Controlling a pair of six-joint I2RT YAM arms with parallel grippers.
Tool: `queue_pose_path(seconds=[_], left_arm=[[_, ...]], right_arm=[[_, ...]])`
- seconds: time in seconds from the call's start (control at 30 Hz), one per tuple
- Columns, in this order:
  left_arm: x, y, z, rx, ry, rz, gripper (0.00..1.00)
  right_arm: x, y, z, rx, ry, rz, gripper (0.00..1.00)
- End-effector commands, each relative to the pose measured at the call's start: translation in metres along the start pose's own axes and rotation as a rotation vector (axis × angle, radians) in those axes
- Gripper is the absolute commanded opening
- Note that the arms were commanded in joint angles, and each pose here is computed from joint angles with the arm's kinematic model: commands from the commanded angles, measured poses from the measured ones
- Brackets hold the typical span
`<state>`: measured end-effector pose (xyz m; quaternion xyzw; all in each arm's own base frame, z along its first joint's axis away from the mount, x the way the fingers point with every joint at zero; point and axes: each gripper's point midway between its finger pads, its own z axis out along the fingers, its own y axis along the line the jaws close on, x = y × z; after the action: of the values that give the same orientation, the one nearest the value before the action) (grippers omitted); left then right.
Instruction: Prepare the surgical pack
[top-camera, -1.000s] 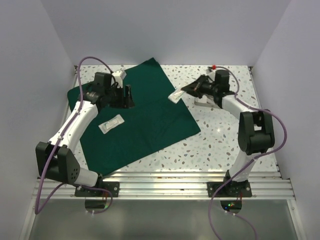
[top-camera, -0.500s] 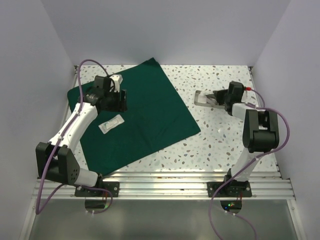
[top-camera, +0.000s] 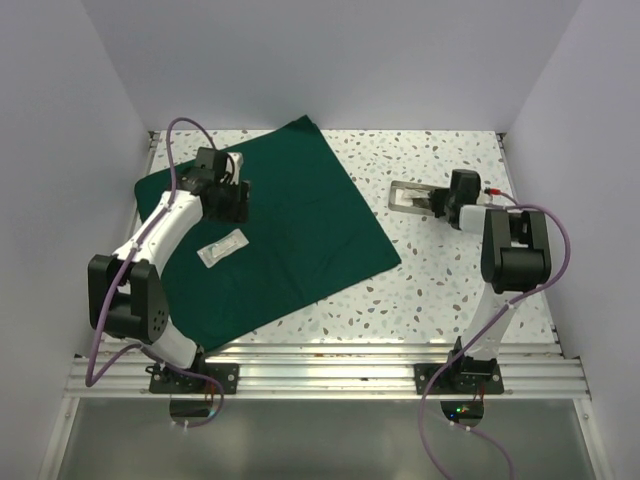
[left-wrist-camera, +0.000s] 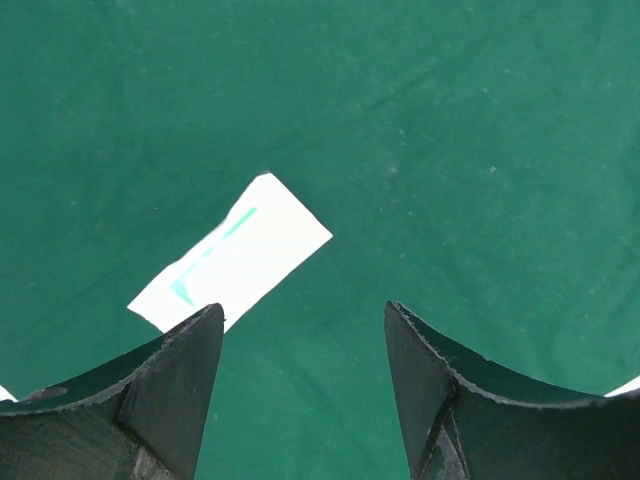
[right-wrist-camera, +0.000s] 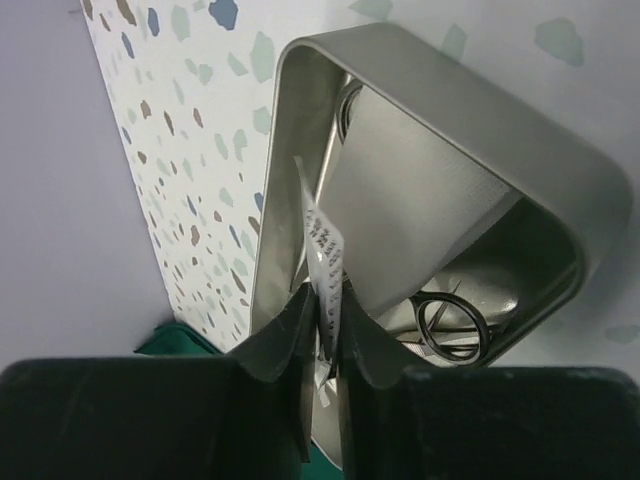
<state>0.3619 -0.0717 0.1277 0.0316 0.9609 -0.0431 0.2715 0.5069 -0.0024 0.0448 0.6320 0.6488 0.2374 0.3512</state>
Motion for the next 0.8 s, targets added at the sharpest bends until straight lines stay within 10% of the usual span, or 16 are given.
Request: queue_pose_path(seconds=[0.0, 0.47, 0.77], left_arm=[[-0.018, 0.008, -0.008, -0.033, -0.040, -0.005, 0.69], [-0.011, 0.020, -0.008, -0.094, -0.023, -0.029, 0.70], [0.009, 0.064, -0.013, -0.248, 0.007, -0.189, 0.72]], right_arm=[[-0.008, 0.016, 0.004, -0.011, -0.040, 0.027, 0.18], [-0.004, -0.005, -0.061, 0.344, 0.118, -0.306, 0.71], [0.033, 0.032, -0.130, 0.189, 0.366, -0.658, 0.78]])
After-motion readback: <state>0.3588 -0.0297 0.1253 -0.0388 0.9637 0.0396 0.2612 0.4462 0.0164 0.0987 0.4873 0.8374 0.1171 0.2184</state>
